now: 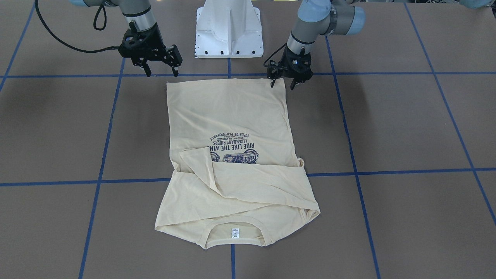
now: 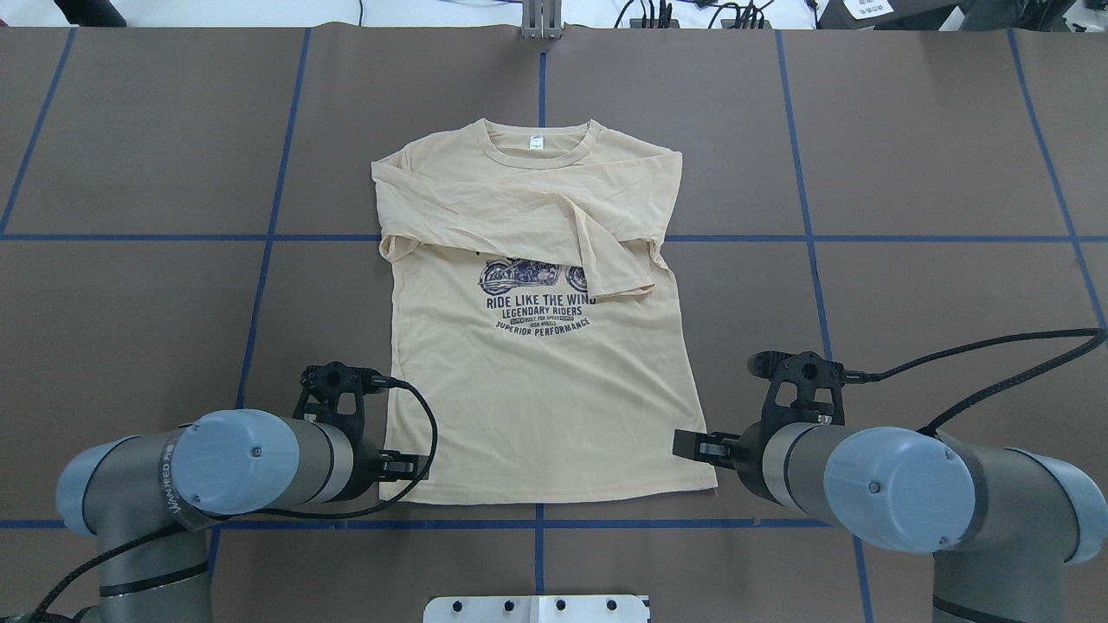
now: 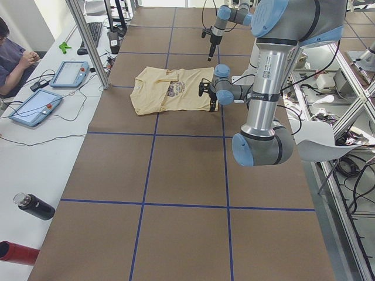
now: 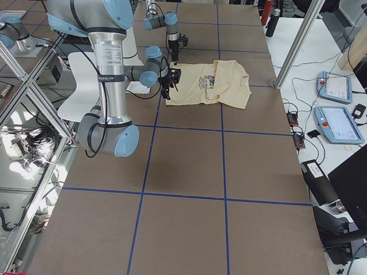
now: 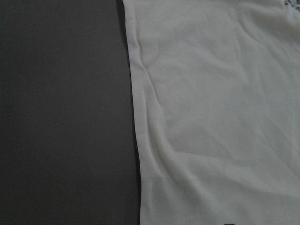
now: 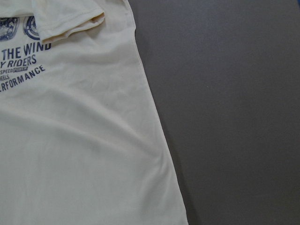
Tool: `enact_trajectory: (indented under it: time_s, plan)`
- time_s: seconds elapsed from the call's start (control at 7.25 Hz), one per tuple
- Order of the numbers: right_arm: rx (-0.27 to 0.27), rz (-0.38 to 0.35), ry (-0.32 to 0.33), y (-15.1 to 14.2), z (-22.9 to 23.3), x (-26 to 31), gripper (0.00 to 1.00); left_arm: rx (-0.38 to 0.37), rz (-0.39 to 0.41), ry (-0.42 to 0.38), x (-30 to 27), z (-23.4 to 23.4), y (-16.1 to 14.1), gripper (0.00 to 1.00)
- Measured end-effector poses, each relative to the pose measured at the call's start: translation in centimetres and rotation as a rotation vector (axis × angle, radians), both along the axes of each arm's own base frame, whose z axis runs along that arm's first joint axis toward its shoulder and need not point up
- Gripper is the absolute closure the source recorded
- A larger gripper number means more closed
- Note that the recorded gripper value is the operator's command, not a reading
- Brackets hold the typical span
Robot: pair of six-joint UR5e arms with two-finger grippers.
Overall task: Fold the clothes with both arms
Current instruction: 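Grasp the hem corners with the left and right grippers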
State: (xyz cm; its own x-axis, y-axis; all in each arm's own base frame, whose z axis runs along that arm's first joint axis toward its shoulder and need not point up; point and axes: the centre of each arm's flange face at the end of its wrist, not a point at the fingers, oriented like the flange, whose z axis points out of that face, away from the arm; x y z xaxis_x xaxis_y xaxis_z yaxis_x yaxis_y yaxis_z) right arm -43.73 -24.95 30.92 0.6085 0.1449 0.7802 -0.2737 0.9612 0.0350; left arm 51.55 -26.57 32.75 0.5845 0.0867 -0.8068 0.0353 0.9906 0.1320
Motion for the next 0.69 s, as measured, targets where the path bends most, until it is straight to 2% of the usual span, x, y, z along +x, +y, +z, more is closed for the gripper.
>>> enact_trajectory:
  time_s: [0.69]
  plan:
    - [-0.001, -0.001, -0.001, 0.1, -0.1, -0.1, 0.01, -0.012, 0.041, -0.047, 1.2, -1.3, 2.0, 0.58]
